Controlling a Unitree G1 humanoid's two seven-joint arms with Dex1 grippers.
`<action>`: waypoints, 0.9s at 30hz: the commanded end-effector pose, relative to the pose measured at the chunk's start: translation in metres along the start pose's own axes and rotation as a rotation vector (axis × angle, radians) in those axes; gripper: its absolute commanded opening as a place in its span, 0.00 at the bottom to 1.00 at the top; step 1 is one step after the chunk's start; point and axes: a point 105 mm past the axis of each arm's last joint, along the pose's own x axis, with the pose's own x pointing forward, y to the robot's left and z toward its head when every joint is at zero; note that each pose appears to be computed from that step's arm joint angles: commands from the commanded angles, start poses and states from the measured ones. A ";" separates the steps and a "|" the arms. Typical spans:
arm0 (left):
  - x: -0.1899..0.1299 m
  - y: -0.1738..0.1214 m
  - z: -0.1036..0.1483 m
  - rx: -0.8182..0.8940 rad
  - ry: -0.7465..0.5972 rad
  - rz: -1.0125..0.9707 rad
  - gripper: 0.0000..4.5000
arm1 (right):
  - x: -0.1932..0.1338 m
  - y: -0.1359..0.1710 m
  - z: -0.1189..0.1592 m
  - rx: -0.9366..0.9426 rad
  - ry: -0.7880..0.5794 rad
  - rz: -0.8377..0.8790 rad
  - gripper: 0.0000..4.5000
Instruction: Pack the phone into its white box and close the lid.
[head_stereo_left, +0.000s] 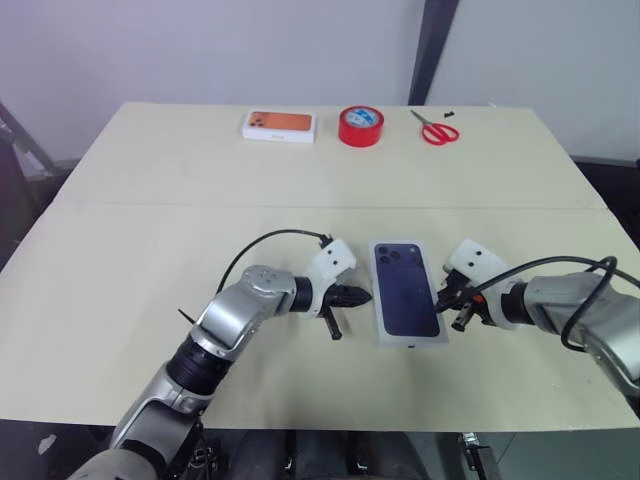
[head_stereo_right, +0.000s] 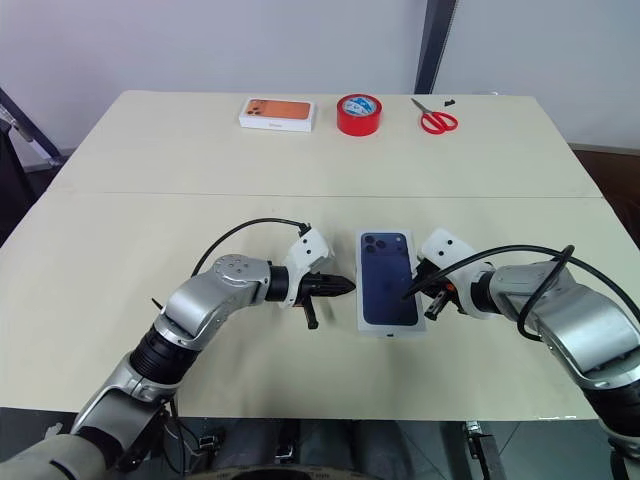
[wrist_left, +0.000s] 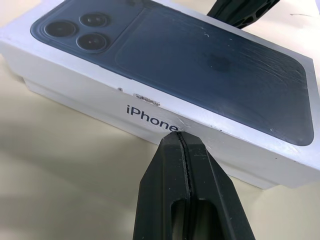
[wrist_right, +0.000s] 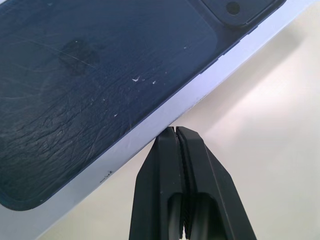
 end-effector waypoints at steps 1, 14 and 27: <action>0.002 -0.005 0.015 0.043 -0.045 -0.022 0.00 | -0.006 -0.001 0.005 -0.019 -0.023 -0.012 0.01; 0.003 -0.006 0.011 0.033 -0.036 -0.021 0.00 | -0.005 -0.002 0.001 -0.010 -0.012 -0.017 0.01; 0.005 -0.009 0.012 0.038 -0.035 -0.034 0.00 | -0.008 -0.008 -0.001 -0.008 -0.008 -0.037 0.01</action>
